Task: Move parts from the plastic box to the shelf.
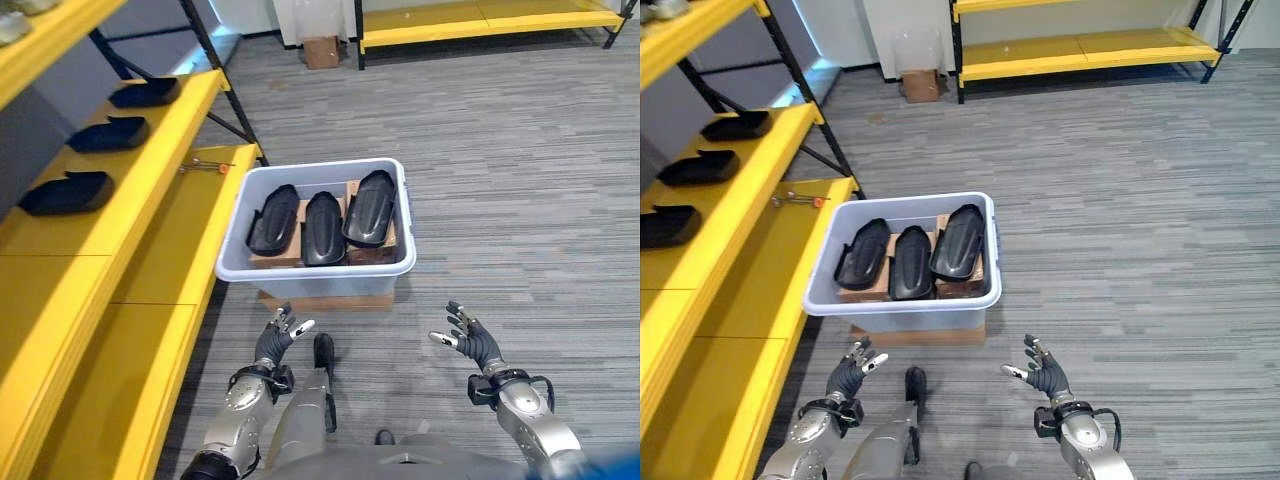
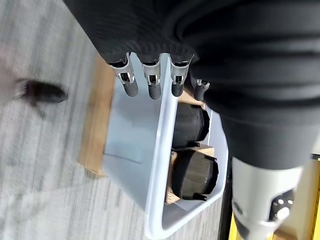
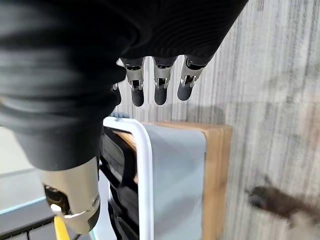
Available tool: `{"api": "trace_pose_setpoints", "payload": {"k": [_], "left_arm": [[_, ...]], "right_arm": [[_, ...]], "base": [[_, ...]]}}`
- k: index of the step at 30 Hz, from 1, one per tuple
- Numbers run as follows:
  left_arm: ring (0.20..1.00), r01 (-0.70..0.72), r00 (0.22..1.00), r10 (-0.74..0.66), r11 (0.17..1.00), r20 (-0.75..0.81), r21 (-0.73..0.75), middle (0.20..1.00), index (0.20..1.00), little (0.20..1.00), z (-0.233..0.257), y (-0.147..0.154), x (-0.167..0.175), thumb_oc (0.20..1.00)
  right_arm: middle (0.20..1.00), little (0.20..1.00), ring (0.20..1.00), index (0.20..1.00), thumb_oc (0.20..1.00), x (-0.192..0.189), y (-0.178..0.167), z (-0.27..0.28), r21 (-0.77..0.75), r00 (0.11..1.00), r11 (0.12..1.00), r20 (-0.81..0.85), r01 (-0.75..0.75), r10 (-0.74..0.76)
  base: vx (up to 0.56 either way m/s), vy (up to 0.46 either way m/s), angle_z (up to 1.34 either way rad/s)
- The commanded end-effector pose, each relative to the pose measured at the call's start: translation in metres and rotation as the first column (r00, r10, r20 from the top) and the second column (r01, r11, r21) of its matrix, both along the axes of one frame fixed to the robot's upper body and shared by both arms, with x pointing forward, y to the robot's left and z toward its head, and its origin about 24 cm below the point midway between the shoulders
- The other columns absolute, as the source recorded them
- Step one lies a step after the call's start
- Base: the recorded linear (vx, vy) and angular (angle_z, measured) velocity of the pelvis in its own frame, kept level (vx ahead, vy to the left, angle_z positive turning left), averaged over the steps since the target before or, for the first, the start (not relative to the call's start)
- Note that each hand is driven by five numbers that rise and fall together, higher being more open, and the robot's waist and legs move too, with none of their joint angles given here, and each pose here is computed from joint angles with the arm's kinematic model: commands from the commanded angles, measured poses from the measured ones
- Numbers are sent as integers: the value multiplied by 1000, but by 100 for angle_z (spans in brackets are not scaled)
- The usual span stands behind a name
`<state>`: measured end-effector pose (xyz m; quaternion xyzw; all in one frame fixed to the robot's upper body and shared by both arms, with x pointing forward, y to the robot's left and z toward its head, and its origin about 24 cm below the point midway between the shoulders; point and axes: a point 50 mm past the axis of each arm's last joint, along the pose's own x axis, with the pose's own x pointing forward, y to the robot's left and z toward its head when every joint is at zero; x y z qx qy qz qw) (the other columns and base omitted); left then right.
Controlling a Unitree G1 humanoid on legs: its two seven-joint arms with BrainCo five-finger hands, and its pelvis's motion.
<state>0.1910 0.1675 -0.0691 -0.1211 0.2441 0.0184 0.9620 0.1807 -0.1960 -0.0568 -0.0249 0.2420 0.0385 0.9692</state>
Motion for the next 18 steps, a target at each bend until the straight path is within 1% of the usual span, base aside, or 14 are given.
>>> {"api": "trace_pose_setpoints", "payload": {"k": [1, 5, 10, 18], "left_arm": [[1000, -37, 989, 33, 999, 147, 30, 1000, 1000, 1000, 26, 11, 25, 1000], [1000, -75, 986, 67, 996, 153, 52, 1000, 1000, 1000, 28, 22, 28, 1000], [1000, -88, 988, 78, 993, 134, 75, 1000, 1000, 1000, 25, 31, 25, 1000], [1000, -64, 990, 51, 994, 131, 94, 1000, 1000, 1000, 25, 32, 22, 1000]], "right_arm": [[1000, 1000, 1000, 1000, 1000, 25, 17, 28, 72, 986, 997, 165, -38, 26], [1000, 1000, 1000, 1000, 1000, 27, 19, 28, 87, 986, 996, 165, -30, 15], [1000, 1000, 1000, 1000, 1000, 27, 19, 26, 90, 988, 995, 155, -30, 16], [1000, 1000, 1000, 1000, 1000, 29, 26, 29, 94, 984, 993, 172, -65, 48]], "base": [[239, 176, -48], [202, 182, -34], [127, 107, -3], [53, 76, 16]]}}
